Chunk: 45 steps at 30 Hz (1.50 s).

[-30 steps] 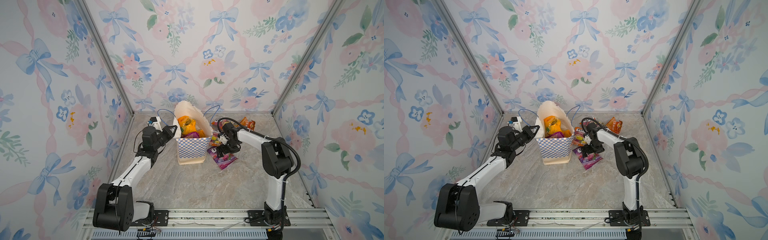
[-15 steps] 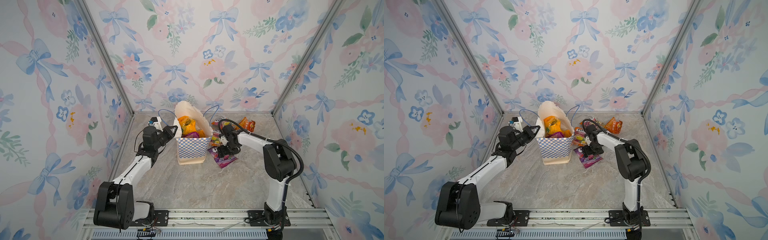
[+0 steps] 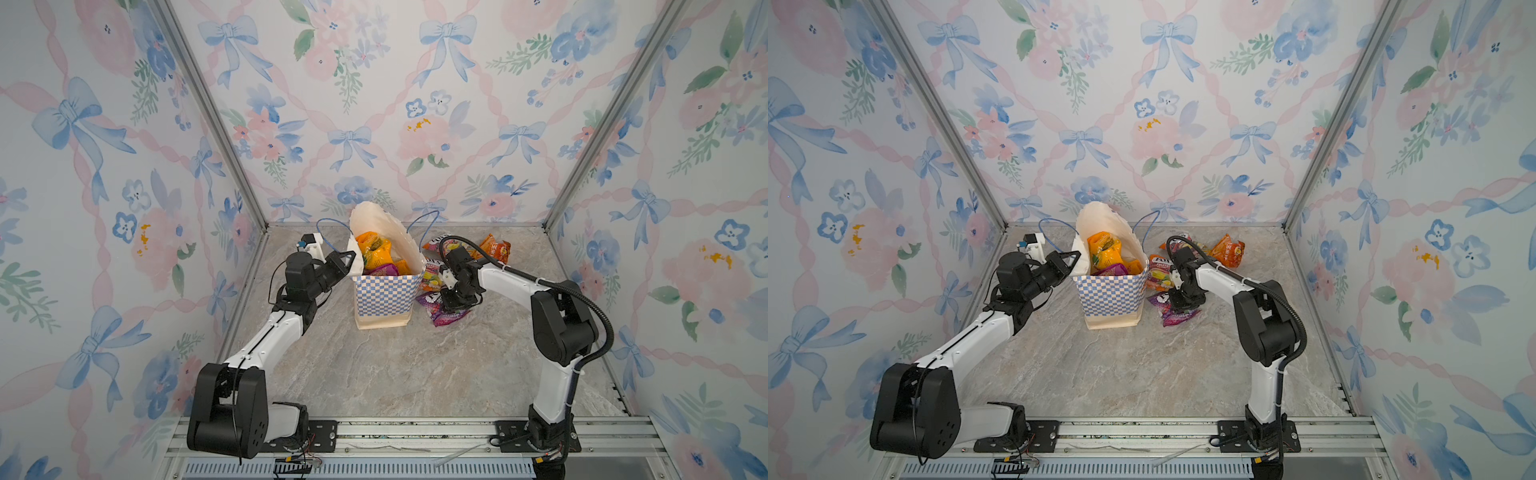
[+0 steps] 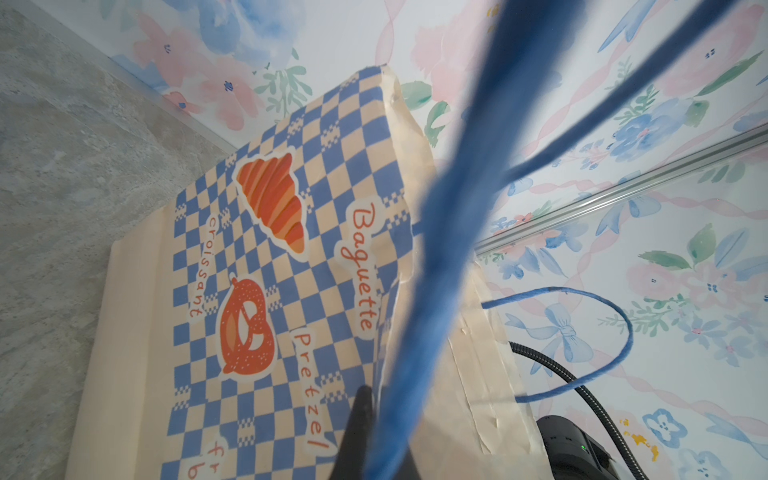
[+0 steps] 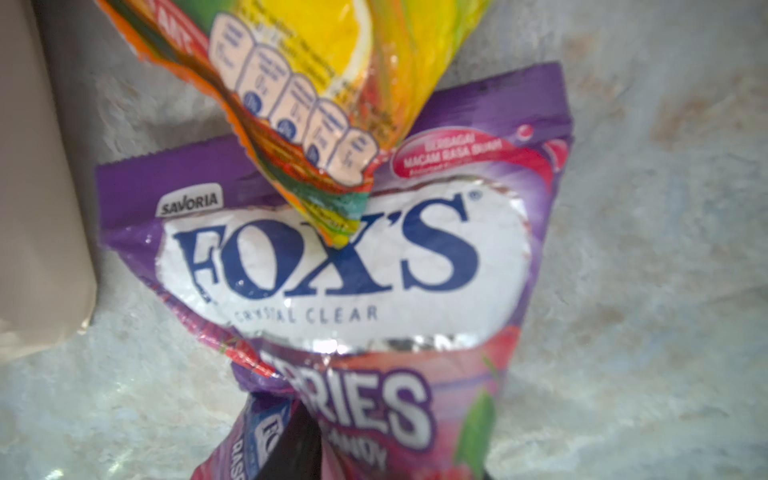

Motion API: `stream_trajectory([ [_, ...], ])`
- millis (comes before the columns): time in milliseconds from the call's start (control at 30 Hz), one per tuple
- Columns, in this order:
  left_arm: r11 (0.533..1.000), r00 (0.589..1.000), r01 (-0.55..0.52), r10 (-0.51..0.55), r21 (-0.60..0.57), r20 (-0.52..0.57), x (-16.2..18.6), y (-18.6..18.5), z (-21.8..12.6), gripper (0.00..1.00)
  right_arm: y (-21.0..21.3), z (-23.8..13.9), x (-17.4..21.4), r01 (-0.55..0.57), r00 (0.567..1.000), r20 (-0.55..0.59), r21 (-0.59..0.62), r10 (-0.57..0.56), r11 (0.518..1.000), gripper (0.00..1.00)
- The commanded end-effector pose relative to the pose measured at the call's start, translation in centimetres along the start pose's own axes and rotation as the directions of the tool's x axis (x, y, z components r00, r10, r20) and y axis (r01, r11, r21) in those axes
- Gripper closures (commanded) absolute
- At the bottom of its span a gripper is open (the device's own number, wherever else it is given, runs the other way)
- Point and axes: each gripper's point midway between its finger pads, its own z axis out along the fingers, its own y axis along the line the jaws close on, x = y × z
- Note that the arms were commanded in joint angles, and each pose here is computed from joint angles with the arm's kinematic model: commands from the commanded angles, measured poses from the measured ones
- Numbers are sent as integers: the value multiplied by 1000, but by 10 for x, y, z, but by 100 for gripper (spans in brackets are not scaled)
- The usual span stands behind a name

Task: Place the snacks into the paper bag
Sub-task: 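Close the right gripper on the purple bag's top edge, then lift the purple Fox's bag off the table with the right gripper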

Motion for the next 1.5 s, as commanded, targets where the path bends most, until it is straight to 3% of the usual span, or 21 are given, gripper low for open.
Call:
stream_trajectory([
  [0, 1000, 1000, -5, 5, 15, -2, 1, -4, -3, 100, -2, -3, 12, -1, 1000, -27, -1, 1, 1000, 74],
  [333, 1000, 1000, -5, 5, 15, -1, 2, -4, -4, 100, -5, -32, 13, -6, 1000, 19, -29, 7, 1000, 92],
  [667, 1000, 1000, -4, 4, 15, 3, 2, -4, -4, 100, 13, -93, 0, -16, 973, 220, -237, 70, 971, 97],
  [1000, 1000, 1000, -5, 5, 17, 3, 2, -5, -5, 100, 13, -144, 0, 10, 947, 313, -233, 66, 972, 99],
  [1467, 999, 1000, -3, 3, 35, -4, 3, -11, -4, 100, 13, -229, 2, 17, 861, 500, -210, 92, 978, 100],
])
